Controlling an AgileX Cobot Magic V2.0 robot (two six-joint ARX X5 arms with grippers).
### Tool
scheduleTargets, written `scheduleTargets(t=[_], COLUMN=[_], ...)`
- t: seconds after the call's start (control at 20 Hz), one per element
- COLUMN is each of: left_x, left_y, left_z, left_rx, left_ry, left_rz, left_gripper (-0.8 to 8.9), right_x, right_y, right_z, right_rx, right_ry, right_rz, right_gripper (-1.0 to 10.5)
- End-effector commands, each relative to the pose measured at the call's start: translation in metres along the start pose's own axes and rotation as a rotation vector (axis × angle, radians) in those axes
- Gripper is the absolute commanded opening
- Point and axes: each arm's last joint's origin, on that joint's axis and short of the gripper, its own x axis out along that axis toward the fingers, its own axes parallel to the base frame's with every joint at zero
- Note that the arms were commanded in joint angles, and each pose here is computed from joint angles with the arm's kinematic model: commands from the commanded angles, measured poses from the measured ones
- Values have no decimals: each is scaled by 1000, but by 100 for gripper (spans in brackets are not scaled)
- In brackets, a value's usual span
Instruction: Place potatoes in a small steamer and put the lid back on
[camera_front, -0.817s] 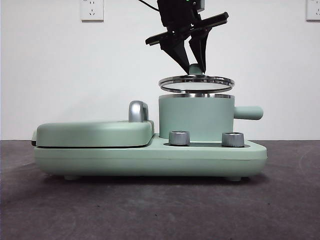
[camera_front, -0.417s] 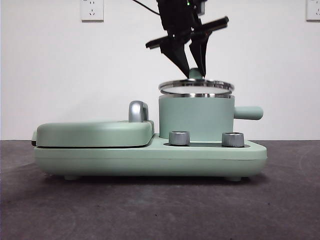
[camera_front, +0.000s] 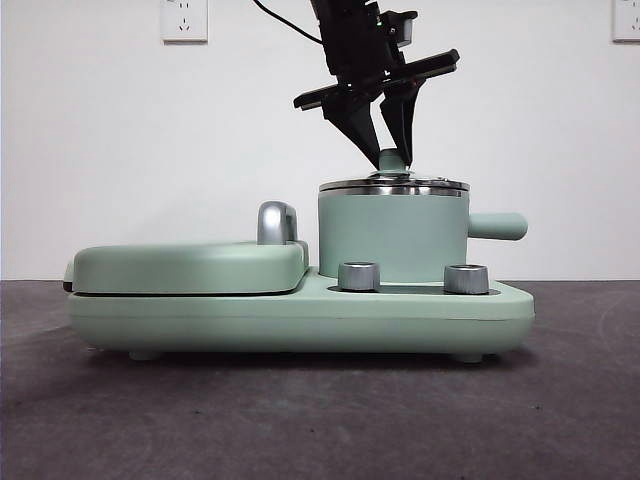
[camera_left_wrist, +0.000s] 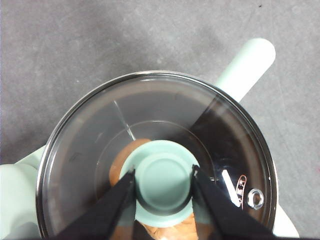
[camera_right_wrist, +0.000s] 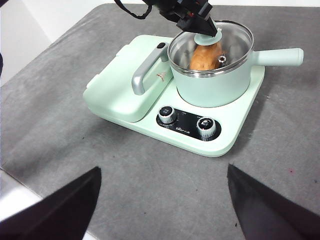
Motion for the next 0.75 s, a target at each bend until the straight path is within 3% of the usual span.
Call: scheduleTargets(t=[0.05, 0.3, 0.55, 0.65, 0.75], left_x=[12, 12, 10, 3, -12], left_y=[-5, -7, -6, -2, -2], left_z=[-2, -5, -3, 0, 2], left_rx=[65, 133, 116, 85, 69], left_ry=[14, 39, 21, 6, -15], left_rz=[-2, -5, -3, 0, -2], left_gripper=[5, 42, 443, 507, 507], right_x=[-2, -2, -2, -2, -2], right_y=[1, 1, 1, 1, 1], right_z=[3, 3, 3, 3, 3], right_rx=[3, 3, 10, 10, 10], right_ry=[-16, -17, -17, -17, -17], right_rz=[12, 12, 12, 12, 12], right_gripper=[401, 401, 401, 401, 401])
